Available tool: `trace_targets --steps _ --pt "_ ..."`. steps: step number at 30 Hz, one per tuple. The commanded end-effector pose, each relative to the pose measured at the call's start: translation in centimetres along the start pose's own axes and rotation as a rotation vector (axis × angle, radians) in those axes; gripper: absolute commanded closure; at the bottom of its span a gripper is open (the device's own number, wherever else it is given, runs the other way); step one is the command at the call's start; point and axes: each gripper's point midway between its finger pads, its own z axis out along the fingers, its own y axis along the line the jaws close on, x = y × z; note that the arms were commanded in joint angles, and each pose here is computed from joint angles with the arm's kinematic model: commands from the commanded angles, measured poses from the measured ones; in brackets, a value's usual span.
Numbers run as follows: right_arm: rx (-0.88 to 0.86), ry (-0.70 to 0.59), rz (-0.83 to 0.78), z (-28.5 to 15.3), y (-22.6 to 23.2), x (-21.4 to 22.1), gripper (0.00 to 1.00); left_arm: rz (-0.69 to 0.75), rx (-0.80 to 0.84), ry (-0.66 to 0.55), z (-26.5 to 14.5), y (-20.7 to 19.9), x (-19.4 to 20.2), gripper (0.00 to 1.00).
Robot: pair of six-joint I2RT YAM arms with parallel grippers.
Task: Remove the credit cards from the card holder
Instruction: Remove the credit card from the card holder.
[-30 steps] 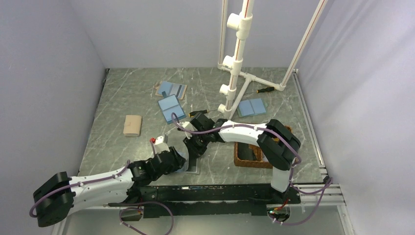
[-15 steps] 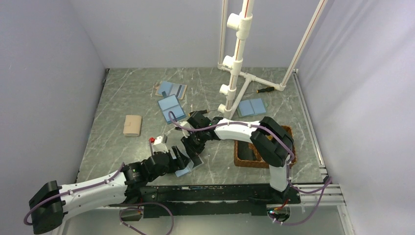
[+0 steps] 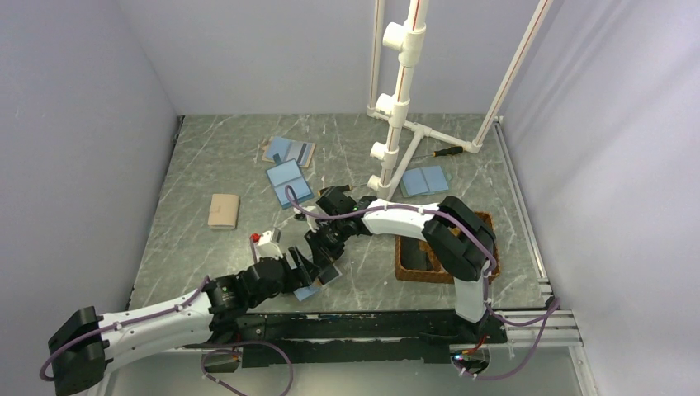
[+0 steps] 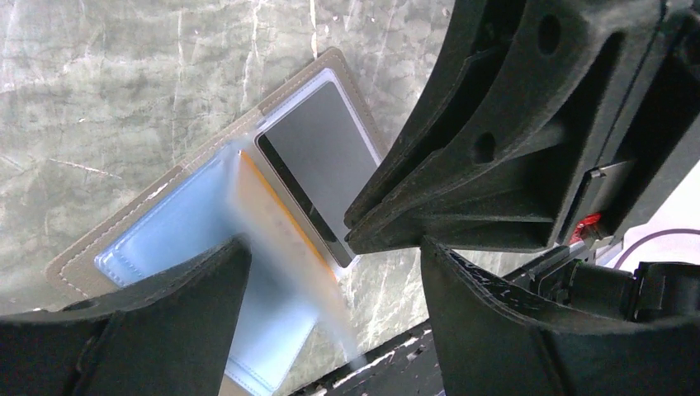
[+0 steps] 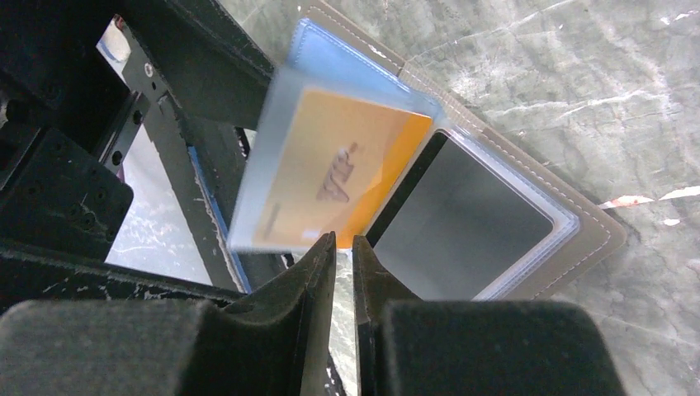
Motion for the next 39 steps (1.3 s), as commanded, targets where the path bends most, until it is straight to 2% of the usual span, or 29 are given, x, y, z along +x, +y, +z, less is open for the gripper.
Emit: trace_targets --steps 1,6,9,11,13,16,17,20,25,31,39 --pt "-0.076 -0.020 -0.014 0.0 1.7 -1.1 0.84 -0.071 -0.015 -0.028 0.2 0.2 -0.3 0.21" --pt "-0.060 -0.021 -0.026 -0.1 1.4 -1.1 0.84 -0.112 -0.069 -0.042 0.1 1.5 -0.3 0.36" --pt "-0.044 -0.024 -0.047 -0.5 1.1 -1.5 0.84 -0.129 -0.092 -0.052 0.0 2.2 -0.4 0.48" --pt "-0.043 -0.036 -0.058 -1.1 1.0 -1.9 0.84 -0.140 -0.121 -0.056 -0.2 3.0 -0.3 0.61" --pt "-0.040 -0.044 -0.081 -1.6 1.0 -2.2 0.84 -0.148 -0.142 -0.061 -0.5 3.6 -0.3 0.80" --pt "-0.074 -0.029 -0.135 -2.4 1.7 -2.4 0.84 -0.132 -0.147 -0.066 -0.7 4.0 -0.4 0.95" --pt "-0.109 -0.007 -0.196 -2.6 2.1 -2.1 0.83 -0.114 -0.139 -0.067 -0.8 3.9 -0.5 0.99" --pt "-0.252 0.080 -0.336 -3.8 4.2 -0.8 0.82 -0.023 -0.079 -0.072 -0.9 3.0 -0.8 1.00" --pt "-0.248 0.048 -0.449 -5.8 5.6 -1.4 0.76 0.162 0.099 -0.106 -1.2 0.3 -1.6 1.00" --pt "-0.288 0.010 -0.429 -6.8 6.2 -1.8 0.69 0.276 0.346 -0.189 -2.7 -3.9 -2.8 1.00" --pt "-0.333 -0.041 -0.374 -8.3 6.0 -2.4 0.59 0.290 0.466 -0.248 -4.2 -6.0 -3.8 1.00"
